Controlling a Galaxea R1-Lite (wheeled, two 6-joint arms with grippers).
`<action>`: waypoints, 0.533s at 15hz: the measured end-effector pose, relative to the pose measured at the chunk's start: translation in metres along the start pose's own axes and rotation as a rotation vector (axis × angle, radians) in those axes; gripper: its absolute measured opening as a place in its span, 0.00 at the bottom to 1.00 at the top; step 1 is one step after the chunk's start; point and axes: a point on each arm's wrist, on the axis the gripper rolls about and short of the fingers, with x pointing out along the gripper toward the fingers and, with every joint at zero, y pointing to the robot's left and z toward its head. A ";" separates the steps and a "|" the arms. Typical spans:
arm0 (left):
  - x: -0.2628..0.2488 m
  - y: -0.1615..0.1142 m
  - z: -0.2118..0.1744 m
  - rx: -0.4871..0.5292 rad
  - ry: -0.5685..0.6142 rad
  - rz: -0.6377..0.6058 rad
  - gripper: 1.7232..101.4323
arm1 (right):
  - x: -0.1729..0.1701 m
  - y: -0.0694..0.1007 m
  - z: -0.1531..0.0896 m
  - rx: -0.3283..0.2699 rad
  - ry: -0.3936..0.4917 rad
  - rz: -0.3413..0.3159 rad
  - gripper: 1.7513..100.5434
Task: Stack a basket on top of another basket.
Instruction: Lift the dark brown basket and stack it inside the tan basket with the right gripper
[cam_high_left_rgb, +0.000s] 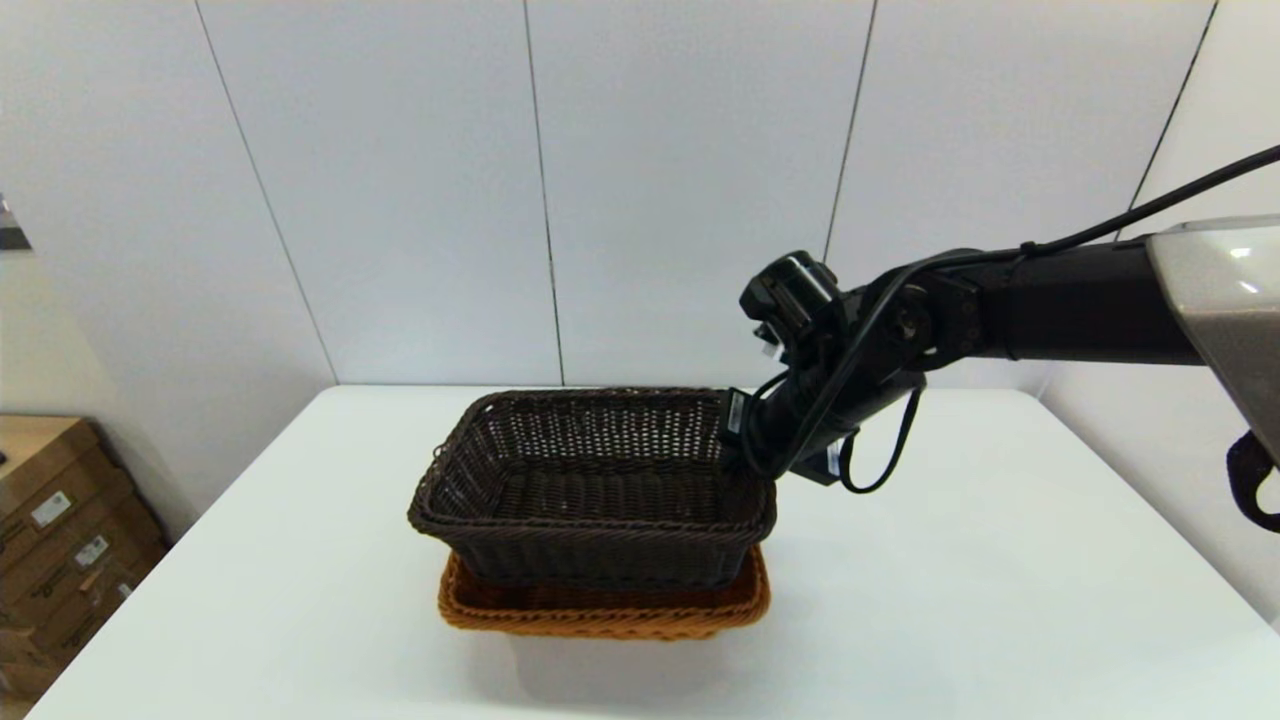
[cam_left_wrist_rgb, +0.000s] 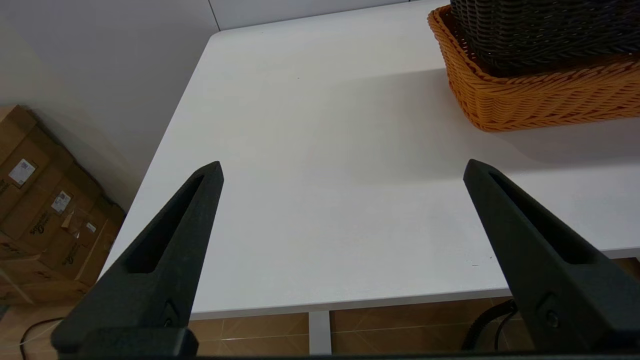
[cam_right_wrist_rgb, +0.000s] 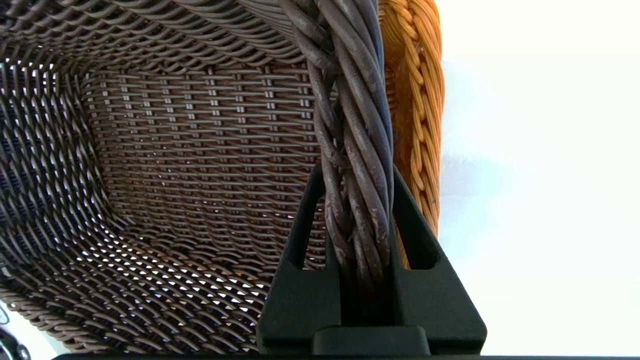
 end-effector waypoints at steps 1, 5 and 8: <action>0.000 0.000 0.000 0.000 0.000 0.000 0.96 | 0.000 0.000 -0.001 0.001 0.003 -0.001 0.13; 0.000 0.000 0.000 0.000 0.000 0.000 0.96 | 0.001 0.000 -0.001 0.004 0.007 -0.002 0.13; 0.000 0.000 0.000 0.000 0.000 0.000 0.96 | 0.006 -0.002 -0.003 0.009 0.022 -0.012 0.13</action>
